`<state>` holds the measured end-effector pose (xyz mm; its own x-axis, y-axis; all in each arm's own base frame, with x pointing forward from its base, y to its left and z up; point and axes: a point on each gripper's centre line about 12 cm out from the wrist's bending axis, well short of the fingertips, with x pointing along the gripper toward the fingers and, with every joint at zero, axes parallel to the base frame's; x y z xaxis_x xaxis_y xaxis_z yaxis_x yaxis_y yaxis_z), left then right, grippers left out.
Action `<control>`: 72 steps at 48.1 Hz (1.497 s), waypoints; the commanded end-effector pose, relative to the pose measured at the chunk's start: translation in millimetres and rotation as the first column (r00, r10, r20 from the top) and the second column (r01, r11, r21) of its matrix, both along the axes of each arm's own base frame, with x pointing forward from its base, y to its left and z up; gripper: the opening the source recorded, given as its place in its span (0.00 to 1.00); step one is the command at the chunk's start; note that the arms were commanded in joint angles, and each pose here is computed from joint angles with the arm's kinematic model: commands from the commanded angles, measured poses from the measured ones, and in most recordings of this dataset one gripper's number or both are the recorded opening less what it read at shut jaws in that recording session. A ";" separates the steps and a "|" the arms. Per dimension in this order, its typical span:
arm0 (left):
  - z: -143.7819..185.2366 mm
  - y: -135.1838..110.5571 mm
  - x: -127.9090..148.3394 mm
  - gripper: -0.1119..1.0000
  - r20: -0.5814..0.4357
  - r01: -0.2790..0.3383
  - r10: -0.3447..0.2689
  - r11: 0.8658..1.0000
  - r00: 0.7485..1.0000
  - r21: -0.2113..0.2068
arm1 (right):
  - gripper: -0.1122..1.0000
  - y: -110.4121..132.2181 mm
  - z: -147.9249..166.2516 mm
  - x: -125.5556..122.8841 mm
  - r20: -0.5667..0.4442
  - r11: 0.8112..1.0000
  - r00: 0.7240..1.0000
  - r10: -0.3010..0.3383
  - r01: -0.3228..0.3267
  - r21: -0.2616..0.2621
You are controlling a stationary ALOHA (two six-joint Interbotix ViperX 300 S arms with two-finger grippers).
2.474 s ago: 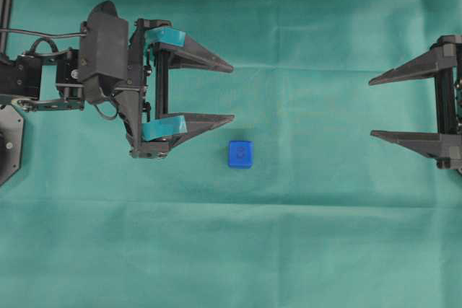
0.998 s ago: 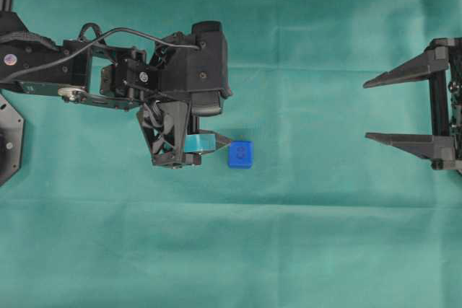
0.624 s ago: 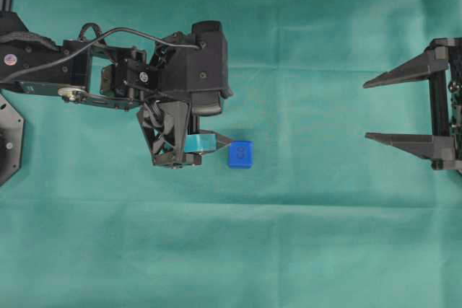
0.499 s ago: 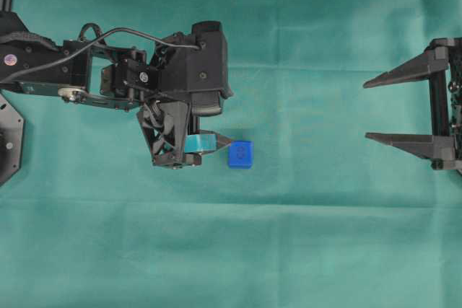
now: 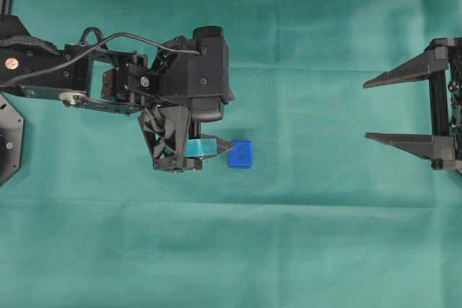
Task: Handover the blue block to the right arm after grasping it with the left arm, then place it in the designated position.
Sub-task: 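Lower the left gripper around the blue cube and close on it, then lift the blue cube with the left gripper and rotate it upward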
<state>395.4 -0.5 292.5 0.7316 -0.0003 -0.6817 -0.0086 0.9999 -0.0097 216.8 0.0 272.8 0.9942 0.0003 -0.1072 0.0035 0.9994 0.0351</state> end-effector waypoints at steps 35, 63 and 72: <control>-74.3 -6.6 28.1 0.99 -0.040 0.013 -0.014 1.000 0.999 -0.002 | 0.95 -0.3 7.7 4.8 0.011 1.000 1.000 -0.002 0.002 0.002; -137.4 -12.1 38.1 0.99 -0.057 0.025 -0.025 1.000 0.998 -0.004 | 0.95 -0.7 4.4 5.9 -0.002 1.000 1.000 -0.003 0.003 0.002; -163.6 -10.9 40.3 0.99 -0.084 0.018 -0.019 1.000 0.996 -0.006 | 0.95 -0.7 1.9 6.9 -0.012 1.000 1.000 -0.003 0.003 0.002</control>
<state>431.6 -12.6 126.9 0.6529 -0.0190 -0.7572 0.0152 0.9998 -0.0120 220.7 -0.3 266.0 0.9901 -0.0013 -0.1407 0.0063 0.9994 0.0350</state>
